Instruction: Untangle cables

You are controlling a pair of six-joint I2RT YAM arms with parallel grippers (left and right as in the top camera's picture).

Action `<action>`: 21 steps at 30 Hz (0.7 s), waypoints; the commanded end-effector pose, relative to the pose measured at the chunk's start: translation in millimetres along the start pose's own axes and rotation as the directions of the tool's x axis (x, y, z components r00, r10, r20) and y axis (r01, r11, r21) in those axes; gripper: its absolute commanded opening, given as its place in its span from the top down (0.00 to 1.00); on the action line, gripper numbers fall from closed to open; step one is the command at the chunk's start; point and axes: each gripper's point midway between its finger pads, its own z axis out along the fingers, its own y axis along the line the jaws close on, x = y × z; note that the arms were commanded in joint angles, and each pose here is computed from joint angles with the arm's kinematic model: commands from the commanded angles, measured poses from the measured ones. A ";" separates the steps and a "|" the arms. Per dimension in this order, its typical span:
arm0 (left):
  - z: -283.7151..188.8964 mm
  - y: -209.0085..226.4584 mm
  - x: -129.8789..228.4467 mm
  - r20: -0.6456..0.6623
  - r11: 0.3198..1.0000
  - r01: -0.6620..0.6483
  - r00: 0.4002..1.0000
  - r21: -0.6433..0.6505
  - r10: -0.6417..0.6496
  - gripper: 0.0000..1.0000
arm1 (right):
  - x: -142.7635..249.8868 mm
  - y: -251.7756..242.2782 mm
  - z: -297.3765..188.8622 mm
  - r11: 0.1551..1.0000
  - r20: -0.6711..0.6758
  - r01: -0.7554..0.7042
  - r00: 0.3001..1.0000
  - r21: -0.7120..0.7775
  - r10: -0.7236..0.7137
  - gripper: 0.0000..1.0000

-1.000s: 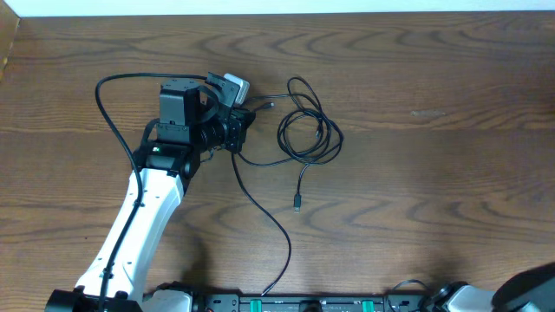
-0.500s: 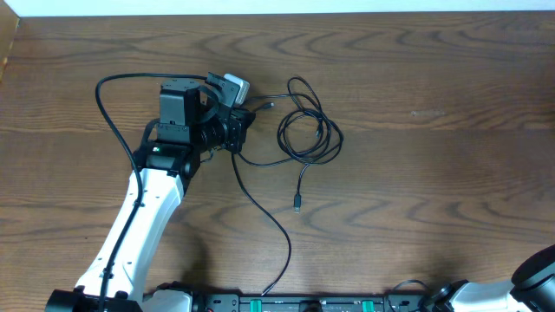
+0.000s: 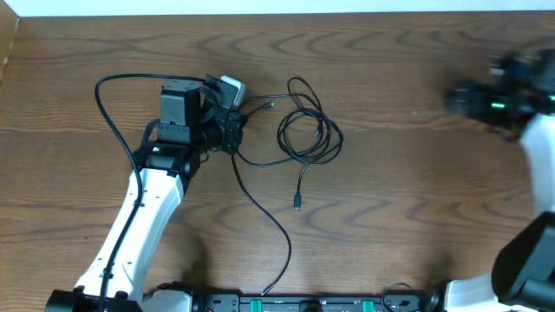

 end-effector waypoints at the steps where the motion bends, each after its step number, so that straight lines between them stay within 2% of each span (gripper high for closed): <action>1: 1.7 5.1 5.7 -0.027 0.999 -0.014 1.000 -0.032 0.013 0.51 | 14.3 64.4 8.8 0.955 -0.043 0.295 0.954 -0.030 -0.296 0.01; 3: 1.7 4.0 8.7 -0.039 1.000 -0.011 0.999 -0.029 0.010 0.44 | 29.5 88.4 15.5 0.920 -0.090 0.392 0.916 -0.013 -0.392 0.01; 4: 2.1 1.5 12.2 -0.054 1.000 -0.009 0.999 -0.022 0.008 0.42 | 46.5 111.5 21.1 0.884 -0.135 0.468 0.875 -0.008 -0.465 0.01; 7: 3.8 -5.6 17.0 -0.076 1.000 -0.015 0.997 -0.006 0.014 0.42 | 65.7 126.3 29.4 0.823 -0.201 0.568 0.810 0.029 -0.551 0.01; 9: 5.0 -11.0 17.8 -0.082 1.000 -0.023 0.996 0.005 0.024 0.42 | 76.8 131.9 37.6 0.801 -0.238 0.598 0.782 0.029 -0.576 0.01; 13: 7.9 -23.2 18.3 -0.087 0.999 -0.044 0.995 0.029 0.047 0.42 | 113.2 148.8 65.7 0.779 -0.316 0.618 0.721 -0.109 -0.616 0.01; 21: 15.7 -22.8 25.3 -0.115 0.999 -0.036 0.993 0.036 0.040 0.42 | 156.1 161.1 110.2 0.741 -0.401 0.647 0.640 -0.179 -0.656 0.01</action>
